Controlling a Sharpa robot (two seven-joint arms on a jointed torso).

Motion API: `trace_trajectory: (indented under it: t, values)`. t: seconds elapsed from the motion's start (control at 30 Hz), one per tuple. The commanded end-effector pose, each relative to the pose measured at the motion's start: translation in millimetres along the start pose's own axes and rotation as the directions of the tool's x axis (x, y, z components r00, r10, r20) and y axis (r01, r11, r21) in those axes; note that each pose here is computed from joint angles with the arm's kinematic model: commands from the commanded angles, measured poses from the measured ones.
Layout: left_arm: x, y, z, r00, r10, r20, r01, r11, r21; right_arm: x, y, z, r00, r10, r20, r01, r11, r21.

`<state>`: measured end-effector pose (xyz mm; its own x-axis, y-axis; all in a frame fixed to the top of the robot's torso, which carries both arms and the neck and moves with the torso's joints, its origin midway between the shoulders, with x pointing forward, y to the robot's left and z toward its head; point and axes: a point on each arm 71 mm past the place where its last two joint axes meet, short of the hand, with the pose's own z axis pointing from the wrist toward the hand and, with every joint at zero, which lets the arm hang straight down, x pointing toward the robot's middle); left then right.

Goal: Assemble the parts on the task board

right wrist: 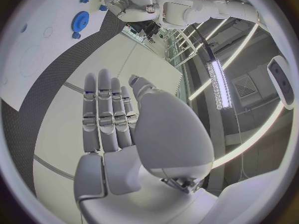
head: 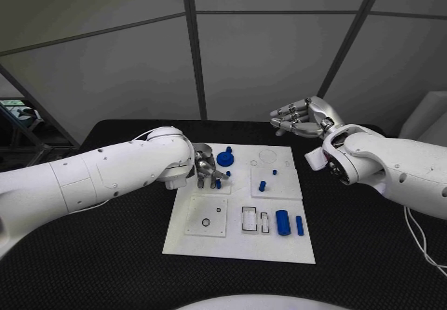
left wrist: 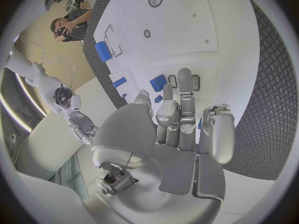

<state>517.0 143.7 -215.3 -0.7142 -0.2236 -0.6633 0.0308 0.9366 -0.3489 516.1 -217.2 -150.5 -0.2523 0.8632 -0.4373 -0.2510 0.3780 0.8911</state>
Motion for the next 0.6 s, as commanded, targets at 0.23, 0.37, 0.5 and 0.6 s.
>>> trace_trajectory:
  t: [0.23, 0.37, 0.5, 0.6]
  values:
    - [1.0, -2.1, 0.3, 0.999, 0.032, -0.02, -0.032, 0.999, -0.008, 1.3, 2.2, 2.1, 1.0, -0.006, -0.001, 0.006, 1.0, -0.011]
    - [1.9, -2.4, 0.8, 0.999, 0.04, -0.033, -0.04, 0.999, -0.009, 1.9, 2.0, 2.7, 1.0, -0.006, -0.002, 0.006, 1.0, -0.01]
    - [2.3, -2.0, 1.1, 0.998, 0.045, -0.042, -0.046, 0.999, -0.011, 2.2, 2.1, 3.0, 1.0, -0.006, -0.003, 0.006, 1.0, -0.011]
    - [2.5, -2.2, 1.2, 0.998, 0.047, -0.045, -0.047, 0.999, -0.011, 2.1, 2.0, 3.1, 1.0, -0.007, -0.001, 0.007, 1.0, -0.012]
